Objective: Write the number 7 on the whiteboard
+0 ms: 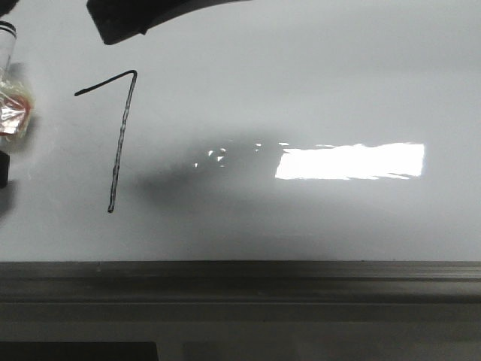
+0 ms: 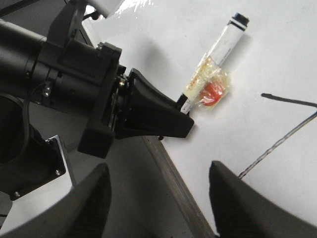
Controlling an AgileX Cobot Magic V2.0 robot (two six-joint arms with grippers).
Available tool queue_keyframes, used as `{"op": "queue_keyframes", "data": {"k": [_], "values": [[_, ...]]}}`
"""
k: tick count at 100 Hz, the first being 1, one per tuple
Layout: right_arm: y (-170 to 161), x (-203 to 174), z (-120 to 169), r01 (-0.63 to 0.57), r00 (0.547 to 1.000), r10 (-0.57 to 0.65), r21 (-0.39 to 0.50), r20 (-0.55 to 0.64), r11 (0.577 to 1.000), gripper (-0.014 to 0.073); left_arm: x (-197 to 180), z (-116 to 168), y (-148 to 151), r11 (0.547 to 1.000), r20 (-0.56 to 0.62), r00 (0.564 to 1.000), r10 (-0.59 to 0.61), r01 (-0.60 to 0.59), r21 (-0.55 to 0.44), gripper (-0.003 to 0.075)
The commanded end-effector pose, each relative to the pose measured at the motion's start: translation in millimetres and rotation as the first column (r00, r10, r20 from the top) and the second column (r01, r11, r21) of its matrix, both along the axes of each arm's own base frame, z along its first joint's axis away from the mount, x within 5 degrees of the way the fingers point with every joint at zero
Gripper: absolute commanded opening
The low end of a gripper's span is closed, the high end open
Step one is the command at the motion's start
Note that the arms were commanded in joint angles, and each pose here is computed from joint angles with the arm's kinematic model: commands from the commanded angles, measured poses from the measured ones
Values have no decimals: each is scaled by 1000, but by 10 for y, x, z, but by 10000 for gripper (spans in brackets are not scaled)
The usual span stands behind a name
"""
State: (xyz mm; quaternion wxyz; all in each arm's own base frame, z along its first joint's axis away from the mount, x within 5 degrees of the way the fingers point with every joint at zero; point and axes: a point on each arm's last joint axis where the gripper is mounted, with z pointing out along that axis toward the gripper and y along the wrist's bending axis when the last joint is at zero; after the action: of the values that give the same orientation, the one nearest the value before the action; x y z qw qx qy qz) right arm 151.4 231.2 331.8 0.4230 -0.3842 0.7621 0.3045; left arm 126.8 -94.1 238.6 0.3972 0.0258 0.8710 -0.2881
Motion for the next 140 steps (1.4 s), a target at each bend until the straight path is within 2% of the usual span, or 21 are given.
{"op": "queue_keyframes", "data": {"k": [1, 7, 22, 27, 57, 64, 72, 79, 84, 89, 104, 120, 140], "values": [[-42, 21, 215, 27, 996, -34, 89, 80, 996, 383, 78, 175, -34, 997, 94, 995, 24, -18, -71, 10], [-42, 22, 216, 27, 996, -35, 89, 80, 996, 383, 84, 187, -35, 998, 116, 993, 19, -12, -65, 65], [-42, 22, 217, 28, 996, -35, 91, 81, 995, 382, 90, 200, -36, 998, 133, 991, 20, -11, -69, 269], [-42, 22, 217, 28, 996, -35, 91, 81, 995, 383, 91, 201, -36, 998, 136, 991, 19, -10, -67, 309], [-59, 10, 241, 27, 996, -36, 98, 86, 995, 379, 73, 235, -19, 999, 185, 983, -4, 11, -36, 337], [-93, -13, 288, 25, 994, -36, 110, 100, 994, 314, 43, 270, 2, 999, 205, 979, -7, 15, -40, 348], [-154, -53, 371, 22, 991, -39, 132, 127, 991, 116, -10, 327, 38, 998, 232, 973, -6, 19, -55, 349], [-232, -101, 464, 21, 987, -45, 158, 152, 987, -76, -78, 384, 85, 998, 262, 965, -11, 27, -59, 345], [-296, -135, 523, 21, 985, -51, 175, 165, 984, -61, -133, 426, 123, 997, 285, 959, -12, 32, -65, 328], [-373, -179, 584, 19, 981, -56, 190, 188, 982, -61, -191, 475, 164, 997, 315, 949, -11, 36, -75, 274], [-634, -349, 684, 9, 956, -75, 226, 284, 974, -61, -396, 630, 308, 989, 409, 912, 12, 49, -140, -21], [-1015, -601, 692, 1, 915, -121, 298, 386, 955, -61, -620, 771, 474, 981, 539, 841, 39, 69, -179, -20], [-1482, -921, 574, -22, 847, -185, 380, 499, 925, -61, -878, 810, 677, 986, 686, 726, 52, 69, -149, -20]]}}
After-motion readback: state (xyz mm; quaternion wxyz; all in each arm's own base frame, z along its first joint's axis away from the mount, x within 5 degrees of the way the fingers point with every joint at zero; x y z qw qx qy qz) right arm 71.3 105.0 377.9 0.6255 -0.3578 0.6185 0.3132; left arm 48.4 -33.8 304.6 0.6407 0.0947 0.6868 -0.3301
